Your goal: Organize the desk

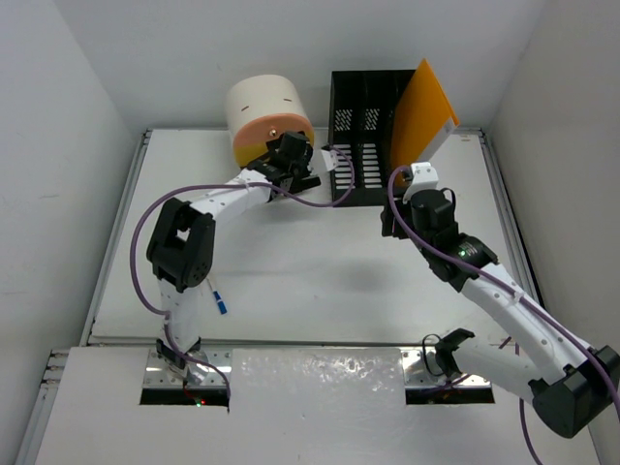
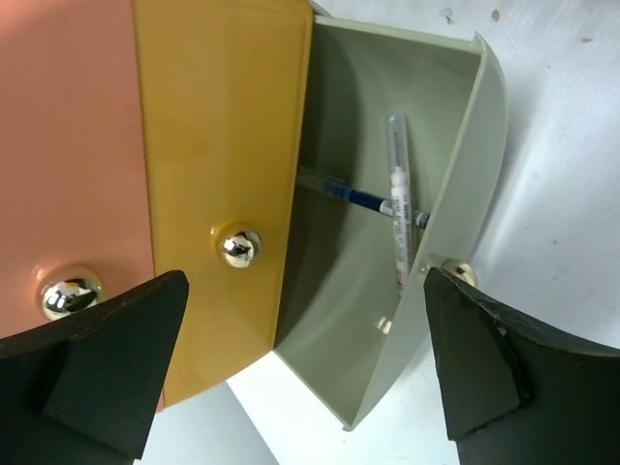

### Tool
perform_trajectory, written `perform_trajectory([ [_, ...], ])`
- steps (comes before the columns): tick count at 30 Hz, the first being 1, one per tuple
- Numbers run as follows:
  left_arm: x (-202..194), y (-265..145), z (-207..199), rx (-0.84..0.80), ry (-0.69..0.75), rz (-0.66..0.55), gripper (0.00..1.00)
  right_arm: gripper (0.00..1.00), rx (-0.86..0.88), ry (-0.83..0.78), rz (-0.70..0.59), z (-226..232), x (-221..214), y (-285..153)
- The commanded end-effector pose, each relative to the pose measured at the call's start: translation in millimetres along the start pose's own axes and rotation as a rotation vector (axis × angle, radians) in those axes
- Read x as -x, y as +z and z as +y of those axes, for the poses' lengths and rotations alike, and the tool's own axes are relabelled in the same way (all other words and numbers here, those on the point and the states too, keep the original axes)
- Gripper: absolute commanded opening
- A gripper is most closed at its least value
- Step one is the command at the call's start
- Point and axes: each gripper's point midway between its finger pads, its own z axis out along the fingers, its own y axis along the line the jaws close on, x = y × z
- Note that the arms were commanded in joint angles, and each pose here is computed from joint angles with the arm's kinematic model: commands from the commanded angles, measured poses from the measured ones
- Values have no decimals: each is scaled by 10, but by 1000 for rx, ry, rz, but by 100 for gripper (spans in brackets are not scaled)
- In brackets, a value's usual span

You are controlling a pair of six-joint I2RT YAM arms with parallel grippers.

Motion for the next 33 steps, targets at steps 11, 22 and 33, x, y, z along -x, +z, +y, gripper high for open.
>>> perform_trajectory([
  [11, 486, -891, 619, 163, -291, -56, 97, 57, 13, -18, -40, 12, 111, 7],
  [22, -797, -1460, -521, 289, -1009, 531, 73, 57, 78, 14, -54, 161, 93, 105],
  [33, -1558, -2080, -1655, 273, -1624, 747, 78, 58, 58, 7, -51, 88, 0, 59],
])
